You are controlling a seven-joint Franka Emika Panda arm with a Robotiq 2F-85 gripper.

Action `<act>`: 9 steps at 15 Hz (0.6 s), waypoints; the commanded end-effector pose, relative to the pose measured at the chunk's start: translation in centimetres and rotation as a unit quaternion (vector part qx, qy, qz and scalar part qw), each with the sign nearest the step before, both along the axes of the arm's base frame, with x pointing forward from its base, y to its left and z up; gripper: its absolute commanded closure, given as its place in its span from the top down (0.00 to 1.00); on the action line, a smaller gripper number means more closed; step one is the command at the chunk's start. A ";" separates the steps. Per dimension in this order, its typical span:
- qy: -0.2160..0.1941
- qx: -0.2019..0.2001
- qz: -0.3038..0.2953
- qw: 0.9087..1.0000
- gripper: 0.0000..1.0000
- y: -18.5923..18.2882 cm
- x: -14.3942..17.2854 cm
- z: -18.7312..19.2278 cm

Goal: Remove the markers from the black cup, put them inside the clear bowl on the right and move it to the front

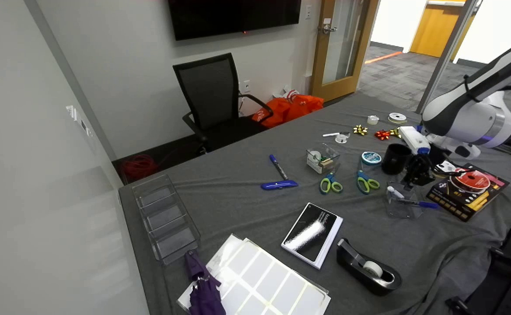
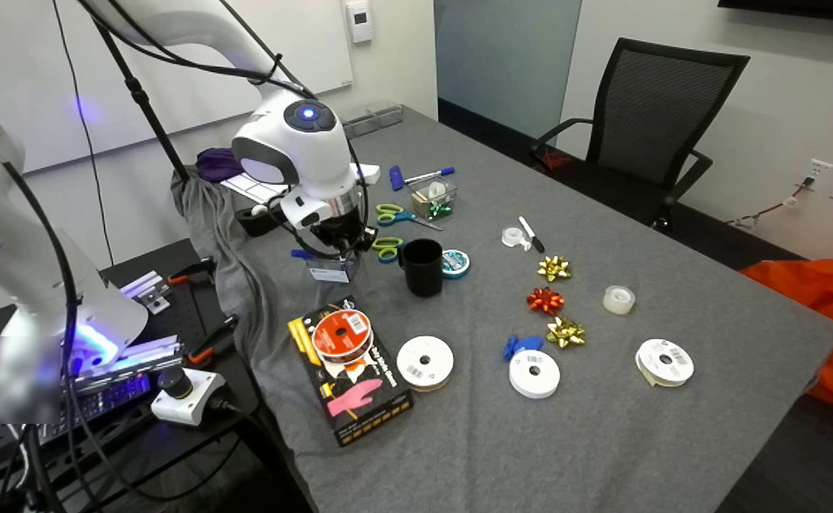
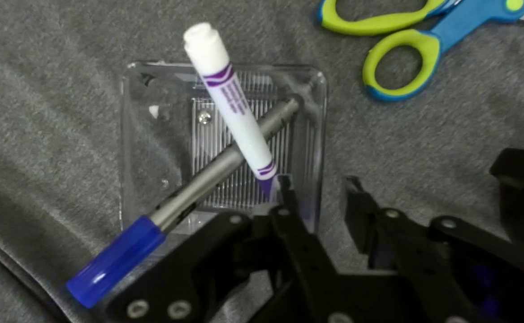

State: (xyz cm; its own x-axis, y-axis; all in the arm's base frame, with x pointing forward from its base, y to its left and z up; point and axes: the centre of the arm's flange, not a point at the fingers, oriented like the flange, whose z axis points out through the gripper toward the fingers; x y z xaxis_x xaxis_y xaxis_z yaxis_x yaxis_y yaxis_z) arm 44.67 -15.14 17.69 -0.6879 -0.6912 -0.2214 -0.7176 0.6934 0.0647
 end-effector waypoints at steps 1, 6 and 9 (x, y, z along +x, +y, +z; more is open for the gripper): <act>-0.015 -0.003 0.007 1.000 0.64 -0.1 -0.8 0.3; -0.014 0.004 0.002 1.000 0.98 -0.9 -1.0 2.0; -0.020 -0.008 0.005 1.000 1.00 -2.3 -1.2 3.9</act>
State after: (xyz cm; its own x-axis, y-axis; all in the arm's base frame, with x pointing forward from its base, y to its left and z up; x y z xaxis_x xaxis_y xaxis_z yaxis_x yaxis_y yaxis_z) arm 44.57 -16.49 19.08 -0.6904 -0.6855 -0.2312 -0.7102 0.7030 0.0366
